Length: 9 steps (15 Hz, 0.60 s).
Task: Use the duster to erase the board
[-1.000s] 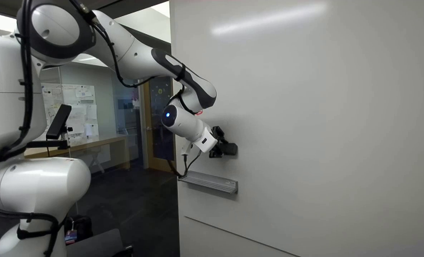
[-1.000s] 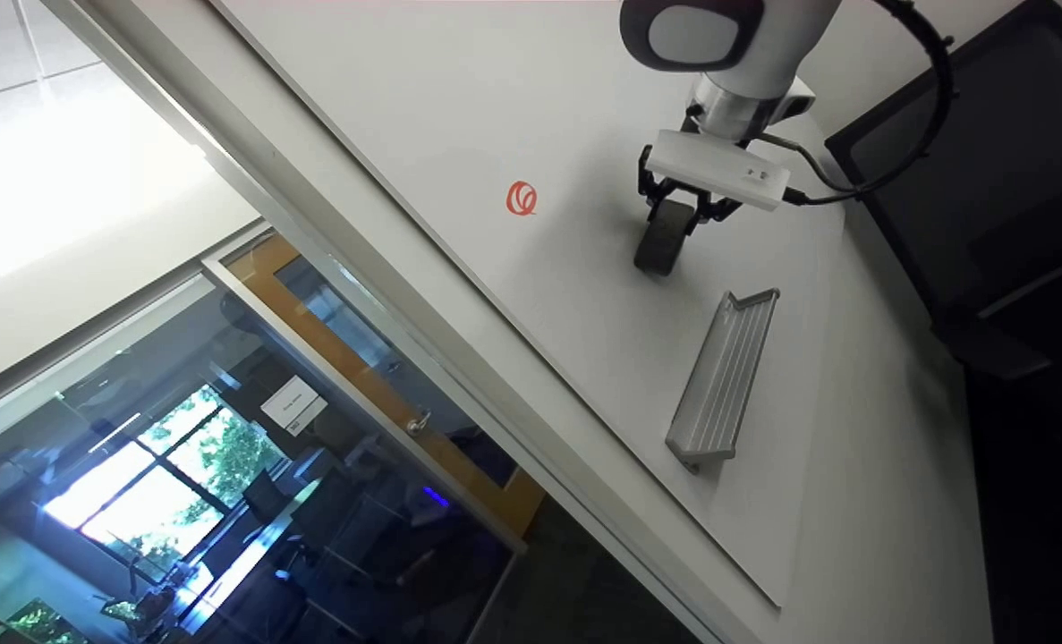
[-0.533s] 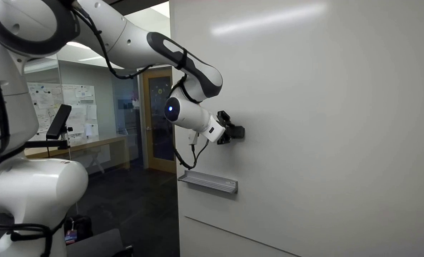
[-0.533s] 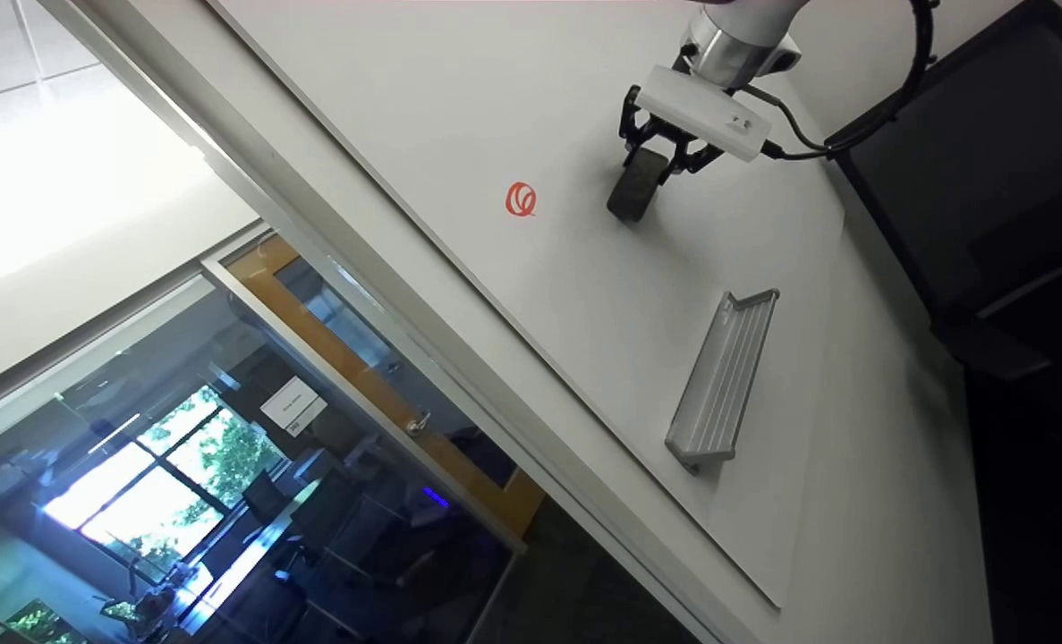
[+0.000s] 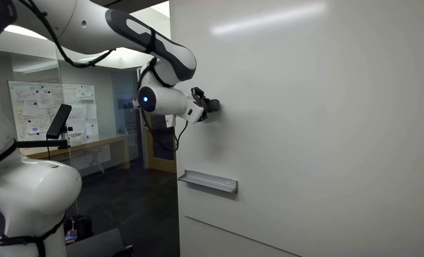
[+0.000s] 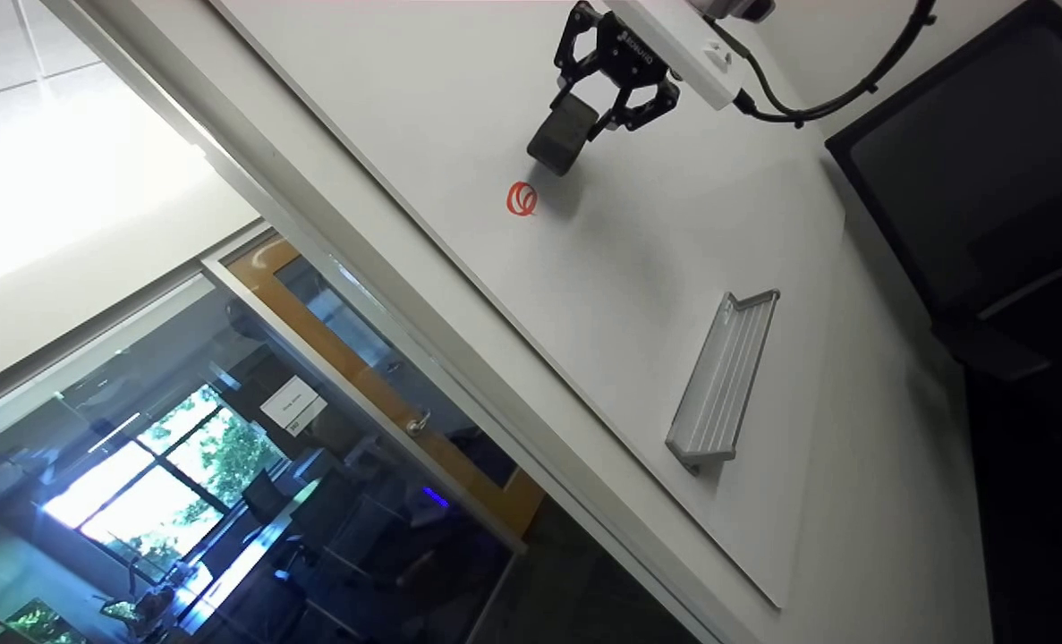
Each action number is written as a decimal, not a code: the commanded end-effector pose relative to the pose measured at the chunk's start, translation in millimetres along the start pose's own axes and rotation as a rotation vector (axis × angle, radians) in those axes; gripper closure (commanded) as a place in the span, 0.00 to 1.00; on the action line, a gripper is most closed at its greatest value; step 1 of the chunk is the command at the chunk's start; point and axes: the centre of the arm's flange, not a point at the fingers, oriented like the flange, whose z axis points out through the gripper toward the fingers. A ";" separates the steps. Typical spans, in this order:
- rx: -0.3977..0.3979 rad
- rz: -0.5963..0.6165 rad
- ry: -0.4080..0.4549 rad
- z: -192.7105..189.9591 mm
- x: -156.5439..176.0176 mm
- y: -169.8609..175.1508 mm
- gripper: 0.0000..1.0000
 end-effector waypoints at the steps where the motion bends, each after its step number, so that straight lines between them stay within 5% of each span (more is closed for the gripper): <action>1: 0.100 0.033 -0.056 -24.1 -54.6 1.6 0.71; 5: 0.065 -0.008 -0.004 0.9 -79.0 9.6 0.71; 9: -0.050 -0.066 0.069 22.8 -62.6 13.9 0.71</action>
